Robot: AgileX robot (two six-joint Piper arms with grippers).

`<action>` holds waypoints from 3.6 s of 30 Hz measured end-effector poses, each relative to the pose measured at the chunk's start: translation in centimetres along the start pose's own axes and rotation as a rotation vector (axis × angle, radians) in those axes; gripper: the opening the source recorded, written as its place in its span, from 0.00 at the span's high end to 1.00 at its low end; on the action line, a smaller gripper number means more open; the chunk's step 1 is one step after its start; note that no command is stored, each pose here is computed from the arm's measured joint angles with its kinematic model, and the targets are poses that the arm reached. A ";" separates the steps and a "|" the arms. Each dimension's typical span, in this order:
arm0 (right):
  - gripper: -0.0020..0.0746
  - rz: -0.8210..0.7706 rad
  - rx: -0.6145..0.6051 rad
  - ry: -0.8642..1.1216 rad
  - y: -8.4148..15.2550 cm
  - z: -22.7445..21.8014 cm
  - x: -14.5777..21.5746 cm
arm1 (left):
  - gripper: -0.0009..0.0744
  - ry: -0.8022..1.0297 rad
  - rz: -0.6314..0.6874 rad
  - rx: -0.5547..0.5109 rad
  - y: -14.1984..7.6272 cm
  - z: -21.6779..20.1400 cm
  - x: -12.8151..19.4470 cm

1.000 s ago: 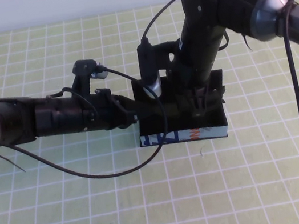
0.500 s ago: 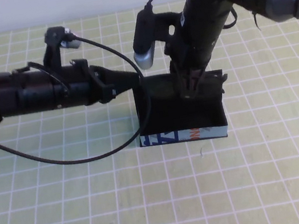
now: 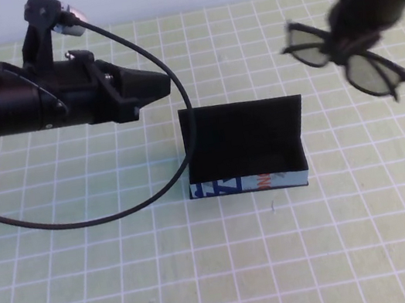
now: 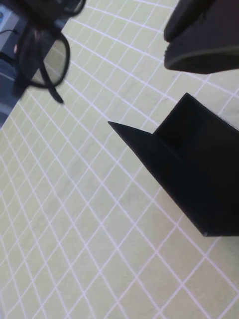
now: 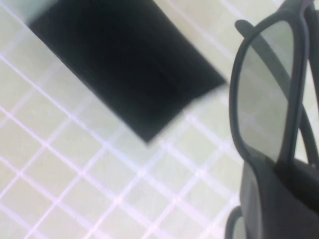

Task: Take glasses out of glasses case

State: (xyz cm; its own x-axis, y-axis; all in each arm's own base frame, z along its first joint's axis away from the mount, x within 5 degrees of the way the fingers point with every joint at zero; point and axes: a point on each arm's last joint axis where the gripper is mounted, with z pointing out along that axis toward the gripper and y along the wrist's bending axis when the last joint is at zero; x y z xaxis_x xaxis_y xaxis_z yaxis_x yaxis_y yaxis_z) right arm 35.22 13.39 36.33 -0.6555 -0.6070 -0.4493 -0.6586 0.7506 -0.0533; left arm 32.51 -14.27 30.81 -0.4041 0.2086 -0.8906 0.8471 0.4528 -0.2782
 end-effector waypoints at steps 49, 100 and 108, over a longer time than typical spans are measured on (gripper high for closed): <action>0.65 0.658 -0.050 0.148 -2.8 10.1 8.5 | 0.99 0.037 -0.014 -0.110 -1.9 -0.5 -0.7; 0.99 0.532 0.159 -1.023 11.4 -4.9 29.9 | 0.99 -0.537 0.088 -0.836 -14.1 -16.6 22.8; 0.99 0.562 0.139 -0.939 11.5 -2.2 30.9 | 0.99 -0.520 0.091 -0.807 -14.3 -16.3 22.9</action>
State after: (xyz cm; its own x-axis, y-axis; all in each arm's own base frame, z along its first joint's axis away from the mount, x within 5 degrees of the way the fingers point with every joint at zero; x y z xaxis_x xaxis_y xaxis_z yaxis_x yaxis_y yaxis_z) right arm 6.58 2.66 23.84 -0.2683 0.2257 -0.9365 -0.2681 0.9163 0.2976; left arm 5.57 -1.84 20.27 0.0193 -0.0499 -0.9986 0.2965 0.9541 -0.0419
